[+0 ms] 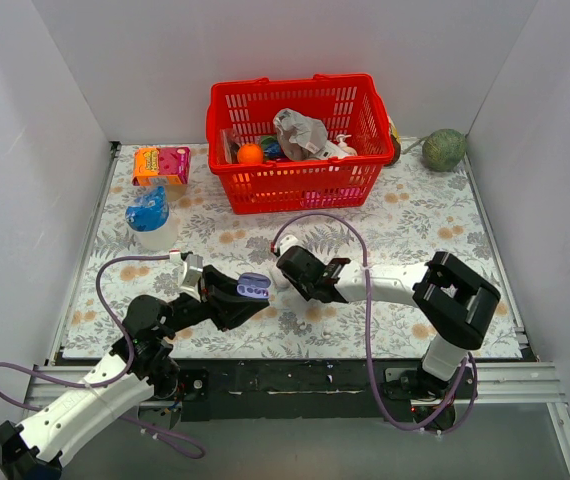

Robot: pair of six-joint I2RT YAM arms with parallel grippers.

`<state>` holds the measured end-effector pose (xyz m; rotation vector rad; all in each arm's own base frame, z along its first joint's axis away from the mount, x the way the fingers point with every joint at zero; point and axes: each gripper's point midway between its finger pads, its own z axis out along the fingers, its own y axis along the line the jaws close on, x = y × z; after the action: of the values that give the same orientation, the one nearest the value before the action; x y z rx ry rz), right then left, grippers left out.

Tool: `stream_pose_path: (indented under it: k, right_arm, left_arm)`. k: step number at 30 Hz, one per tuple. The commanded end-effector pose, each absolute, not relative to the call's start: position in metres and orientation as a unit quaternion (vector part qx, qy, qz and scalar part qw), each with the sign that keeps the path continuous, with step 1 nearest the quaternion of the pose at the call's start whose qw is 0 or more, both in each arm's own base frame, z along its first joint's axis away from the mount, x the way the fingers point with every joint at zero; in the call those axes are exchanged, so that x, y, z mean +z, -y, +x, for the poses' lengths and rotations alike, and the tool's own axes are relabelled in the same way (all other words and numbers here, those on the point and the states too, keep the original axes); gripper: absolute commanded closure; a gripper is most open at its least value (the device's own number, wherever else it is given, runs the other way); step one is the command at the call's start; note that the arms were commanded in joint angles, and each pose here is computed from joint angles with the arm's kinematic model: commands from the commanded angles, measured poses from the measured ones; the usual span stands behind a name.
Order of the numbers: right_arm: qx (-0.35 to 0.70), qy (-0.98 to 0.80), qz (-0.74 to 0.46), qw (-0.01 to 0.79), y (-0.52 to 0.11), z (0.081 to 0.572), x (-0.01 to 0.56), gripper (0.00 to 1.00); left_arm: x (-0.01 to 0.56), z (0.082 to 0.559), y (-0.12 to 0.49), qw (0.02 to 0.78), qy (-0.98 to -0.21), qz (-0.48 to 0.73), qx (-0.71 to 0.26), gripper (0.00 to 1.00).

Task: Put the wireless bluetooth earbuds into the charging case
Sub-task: Pick up the earbud from the center of the board.

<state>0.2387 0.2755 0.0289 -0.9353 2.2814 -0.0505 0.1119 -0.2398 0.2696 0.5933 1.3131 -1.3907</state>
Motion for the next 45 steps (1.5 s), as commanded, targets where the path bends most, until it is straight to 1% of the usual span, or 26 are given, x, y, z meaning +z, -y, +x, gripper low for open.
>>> stream_pose_path:
  k: [1, 10, 19, 23, 45]
  right_arm:
    - [-0.021, -0.865, -0.360, 0.349, -0.287, 0.248, 0.042, 0.55]
    - [-0.021, -0.855, -0.367, 0.365, -0.298, 0.252, 0.051, 0.55]
    - [-0.075, -0.870, -0.328, 0.361, -0.298, 0.262, 0.047, 0.56]
    - [-0.096, -0.877, -0.318, 0.347, -0.293, 0.262, 0.040, 0.57]
    - [-0.117, -0.880, -0.314, 0.337, -0.289, 0.255, 0.034, 0.57]
  left_arm:
    - [0.286, 0.114, 0.236, 0.559, -0.540, 0.246, -0.579, 1.00]
    - [0.282, 0.115, 0.234, 0.560, -0.545, 0.240, -0.576, 1.00]
    - [0.282, 0.116, 0.233, 0.560, -0.548, 0.238, -0.574, 1.00]
    - [0.283, 0.115, 0.232, 0.562, -0.547, 0.237, -0.573, 1.00]
    - [0.282, 0.115, 0.233, 0.559, -0.548, 0.239, -0.575, 1.00]
